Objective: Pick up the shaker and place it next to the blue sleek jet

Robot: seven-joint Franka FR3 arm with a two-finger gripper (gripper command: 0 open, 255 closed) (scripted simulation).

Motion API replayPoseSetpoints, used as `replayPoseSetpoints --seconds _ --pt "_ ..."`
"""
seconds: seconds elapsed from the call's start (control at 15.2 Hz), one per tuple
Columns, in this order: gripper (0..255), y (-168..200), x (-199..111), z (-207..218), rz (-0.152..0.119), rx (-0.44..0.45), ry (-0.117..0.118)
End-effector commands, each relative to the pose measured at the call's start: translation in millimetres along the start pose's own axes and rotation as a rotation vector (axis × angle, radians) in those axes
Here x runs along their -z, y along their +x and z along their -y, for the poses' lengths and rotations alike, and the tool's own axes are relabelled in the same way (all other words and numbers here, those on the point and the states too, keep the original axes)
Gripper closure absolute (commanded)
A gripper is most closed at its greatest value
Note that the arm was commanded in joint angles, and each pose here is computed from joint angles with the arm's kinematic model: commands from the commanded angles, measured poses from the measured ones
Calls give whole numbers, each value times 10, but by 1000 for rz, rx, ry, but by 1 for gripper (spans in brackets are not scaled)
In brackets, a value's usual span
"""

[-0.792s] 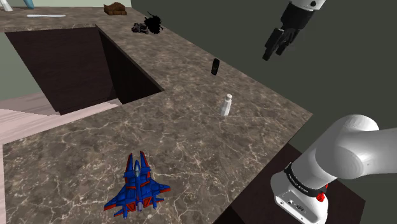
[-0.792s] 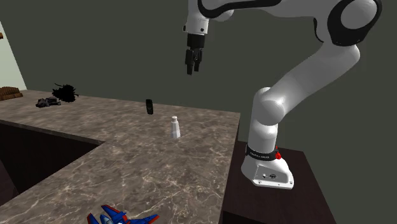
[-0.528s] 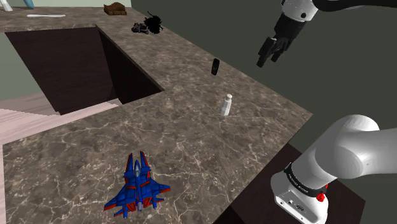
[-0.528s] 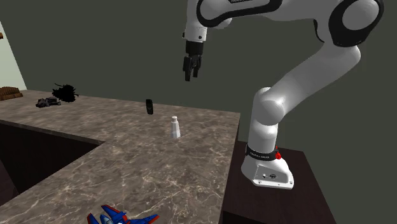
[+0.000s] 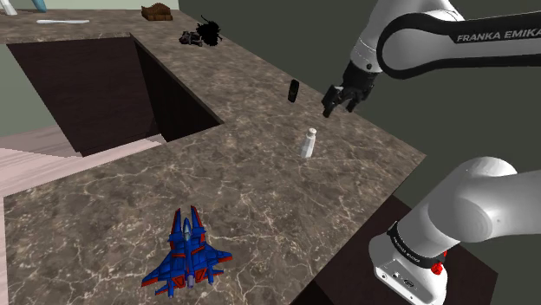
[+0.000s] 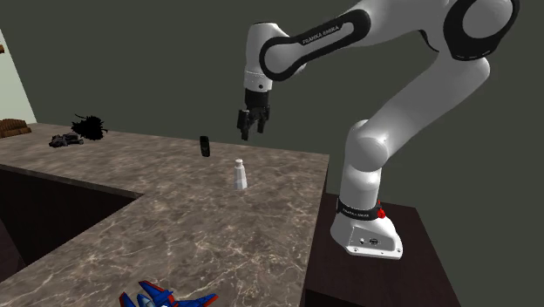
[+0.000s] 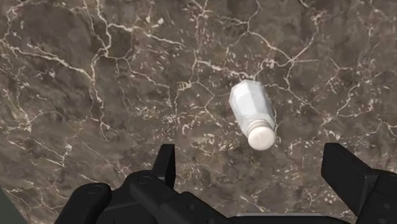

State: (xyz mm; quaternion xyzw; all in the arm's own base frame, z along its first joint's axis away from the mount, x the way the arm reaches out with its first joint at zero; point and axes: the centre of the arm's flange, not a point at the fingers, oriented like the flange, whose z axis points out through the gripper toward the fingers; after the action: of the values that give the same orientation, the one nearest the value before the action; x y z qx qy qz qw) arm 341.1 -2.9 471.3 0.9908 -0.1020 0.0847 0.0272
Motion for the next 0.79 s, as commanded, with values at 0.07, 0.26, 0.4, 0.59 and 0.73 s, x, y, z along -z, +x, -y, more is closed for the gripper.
replayPoseSetpoints --seconds 0.07,0.26,0.4,0.59,0.73 --pt "0 -3 -374 178 -15 -70 -8" --pt "0 27 -746 323 -27 -137 -18" --pt "0 53 -976 411 -35 -179 -24" --pt "0 58 -1134 406 -35 -179 -24" --pt "0 61 -1240 404 -35 -179 -24"
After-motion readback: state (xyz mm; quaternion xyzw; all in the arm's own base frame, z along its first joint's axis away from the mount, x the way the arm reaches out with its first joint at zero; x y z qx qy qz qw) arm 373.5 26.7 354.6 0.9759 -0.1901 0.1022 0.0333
